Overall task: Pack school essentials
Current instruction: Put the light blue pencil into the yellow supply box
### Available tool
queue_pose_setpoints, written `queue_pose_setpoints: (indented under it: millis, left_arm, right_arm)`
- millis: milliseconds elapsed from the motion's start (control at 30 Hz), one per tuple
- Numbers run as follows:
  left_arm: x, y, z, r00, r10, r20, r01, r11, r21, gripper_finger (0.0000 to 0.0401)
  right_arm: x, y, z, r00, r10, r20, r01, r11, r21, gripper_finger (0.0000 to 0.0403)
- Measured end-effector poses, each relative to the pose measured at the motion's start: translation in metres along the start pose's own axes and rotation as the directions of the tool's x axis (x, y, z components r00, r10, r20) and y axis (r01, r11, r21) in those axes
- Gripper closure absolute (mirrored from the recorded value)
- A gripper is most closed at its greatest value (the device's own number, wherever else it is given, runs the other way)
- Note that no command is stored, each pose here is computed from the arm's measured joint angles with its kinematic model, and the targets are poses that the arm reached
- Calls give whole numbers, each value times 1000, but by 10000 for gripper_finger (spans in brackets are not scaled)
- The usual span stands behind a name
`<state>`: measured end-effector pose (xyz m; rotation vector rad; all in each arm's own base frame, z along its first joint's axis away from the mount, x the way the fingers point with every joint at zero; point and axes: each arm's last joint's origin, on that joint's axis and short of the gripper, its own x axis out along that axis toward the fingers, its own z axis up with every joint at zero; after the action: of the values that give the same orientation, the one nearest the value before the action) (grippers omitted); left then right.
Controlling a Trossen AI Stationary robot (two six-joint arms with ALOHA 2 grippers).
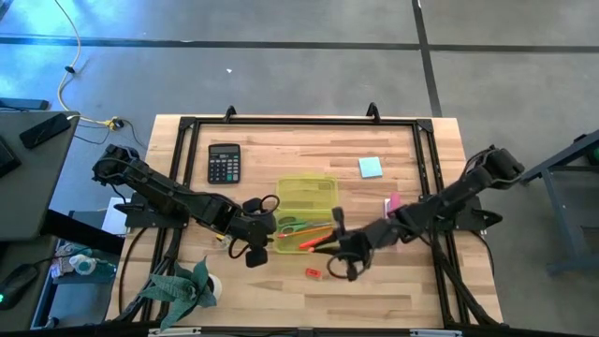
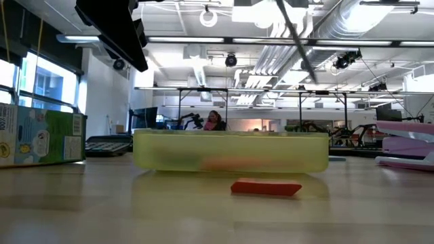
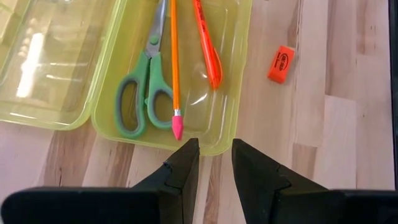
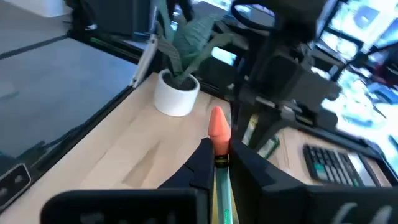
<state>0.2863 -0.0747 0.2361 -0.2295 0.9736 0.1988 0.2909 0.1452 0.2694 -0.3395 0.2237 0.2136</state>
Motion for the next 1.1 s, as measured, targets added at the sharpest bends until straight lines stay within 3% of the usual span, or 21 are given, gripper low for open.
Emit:
queue_pose_setpoints:
  millis: [267,533,867,1100]
  left_arm:
    - [-1,8,-8,989,141,-49,-140,990,32,316]
    - [-3,18,-16,945,322,-62,-319,946,53,316]
    - [-4,19,-16,940,336,-66,-332,941,58,316]
    - [-4,18,-16,941,334,-62,-331,942,57,316]
  right_arm:
    - [26,-19,-18,987,156,42,-153,986,-71,380]
    - [54,-28,-53,986,158,-50,-160,987,-26,380]
    - [71,-43,-80,987,104,-126,-87,987,135,380]
    - [71,-50,-92,973,87,-216,-50,984,170,380]
